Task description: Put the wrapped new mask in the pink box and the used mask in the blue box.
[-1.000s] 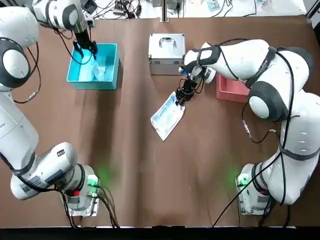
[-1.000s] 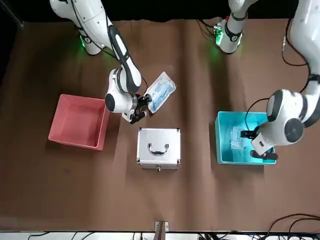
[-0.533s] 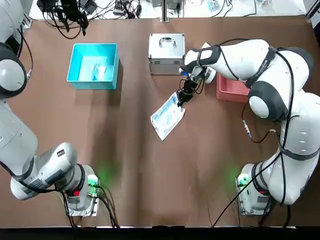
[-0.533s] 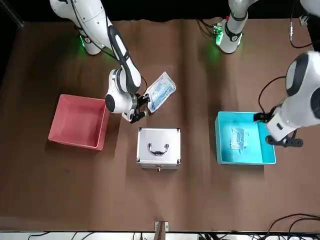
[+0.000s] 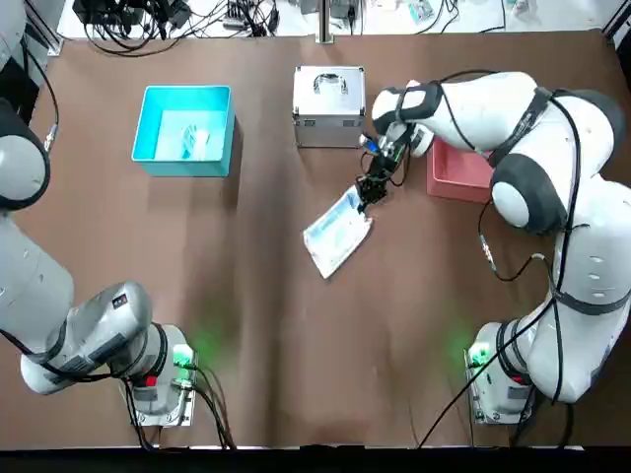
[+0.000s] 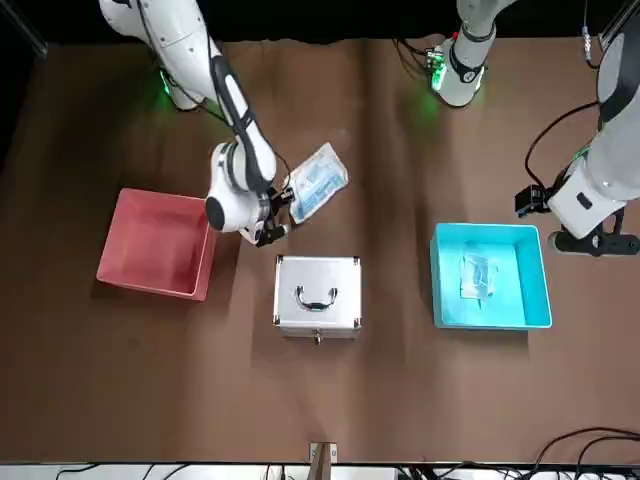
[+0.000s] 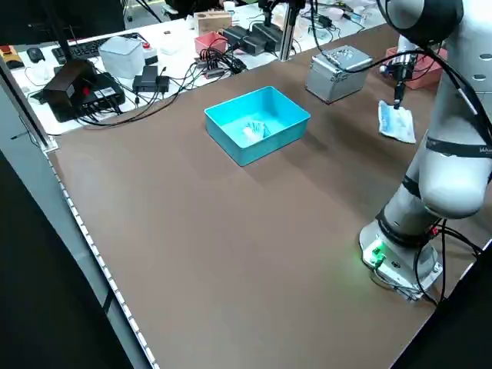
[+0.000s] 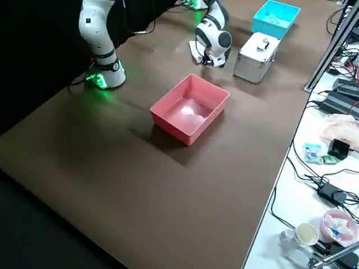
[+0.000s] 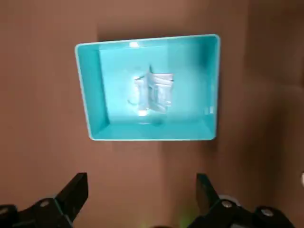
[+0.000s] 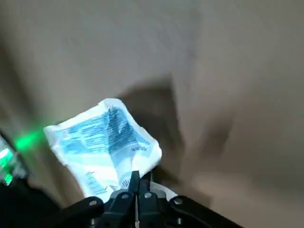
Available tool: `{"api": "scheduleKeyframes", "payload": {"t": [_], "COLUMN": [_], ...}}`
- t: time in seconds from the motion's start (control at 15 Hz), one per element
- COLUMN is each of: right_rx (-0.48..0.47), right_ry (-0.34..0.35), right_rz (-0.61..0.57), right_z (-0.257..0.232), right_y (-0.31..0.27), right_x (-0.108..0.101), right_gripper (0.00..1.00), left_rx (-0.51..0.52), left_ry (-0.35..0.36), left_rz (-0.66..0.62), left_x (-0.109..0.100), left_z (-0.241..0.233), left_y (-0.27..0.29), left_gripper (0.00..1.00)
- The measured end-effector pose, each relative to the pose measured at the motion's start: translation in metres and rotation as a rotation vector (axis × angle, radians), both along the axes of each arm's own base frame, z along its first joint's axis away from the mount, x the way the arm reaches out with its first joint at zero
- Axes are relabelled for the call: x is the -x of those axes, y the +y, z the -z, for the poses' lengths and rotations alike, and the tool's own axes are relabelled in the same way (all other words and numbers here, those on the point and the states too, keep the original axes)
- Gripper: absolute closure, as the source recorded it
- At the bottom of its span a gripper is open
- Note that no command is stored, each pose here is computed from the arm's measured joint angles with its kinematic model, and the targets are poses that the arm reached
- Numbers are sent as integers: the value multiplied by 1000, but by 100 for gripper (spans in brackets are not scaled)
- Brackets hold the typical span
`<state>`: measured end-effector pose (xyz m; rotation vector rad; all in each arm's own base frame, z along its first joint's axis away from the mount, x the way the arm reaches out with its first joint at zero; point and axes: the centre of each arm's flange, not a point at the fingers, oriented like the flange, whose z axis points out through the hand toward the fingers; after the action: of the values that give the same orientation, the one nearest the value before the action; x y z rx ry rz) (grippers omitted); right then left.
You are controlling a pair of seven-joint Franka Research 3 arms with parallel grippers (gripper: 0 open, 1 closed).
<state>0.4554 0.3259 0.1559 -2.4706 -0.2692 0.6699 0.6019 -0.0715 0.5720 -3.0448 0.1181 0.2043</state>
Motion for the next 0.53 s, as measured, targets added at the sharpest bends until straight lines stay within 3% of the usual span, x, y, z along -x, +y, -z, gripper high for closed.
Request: {"api": "scheduleKeyframes", "payload": {"t": [0.2, 0.53], "right_rx": [-15, -26], "right_ry": [192, 302], "right_rz": [10, 91], "right_z": [-29, -97], "right_y": [-30, -60], "right_x": [-22, -78], "right_gripper": [99, 99], "left_rx": [49, 47], "left_ry": [-27, -56], "left_rz": [-28, -32], "left_x": [0, 3], "left_z": [-9, -18], "left_y": [9, 2], "left_gripper": [0, 0]}}
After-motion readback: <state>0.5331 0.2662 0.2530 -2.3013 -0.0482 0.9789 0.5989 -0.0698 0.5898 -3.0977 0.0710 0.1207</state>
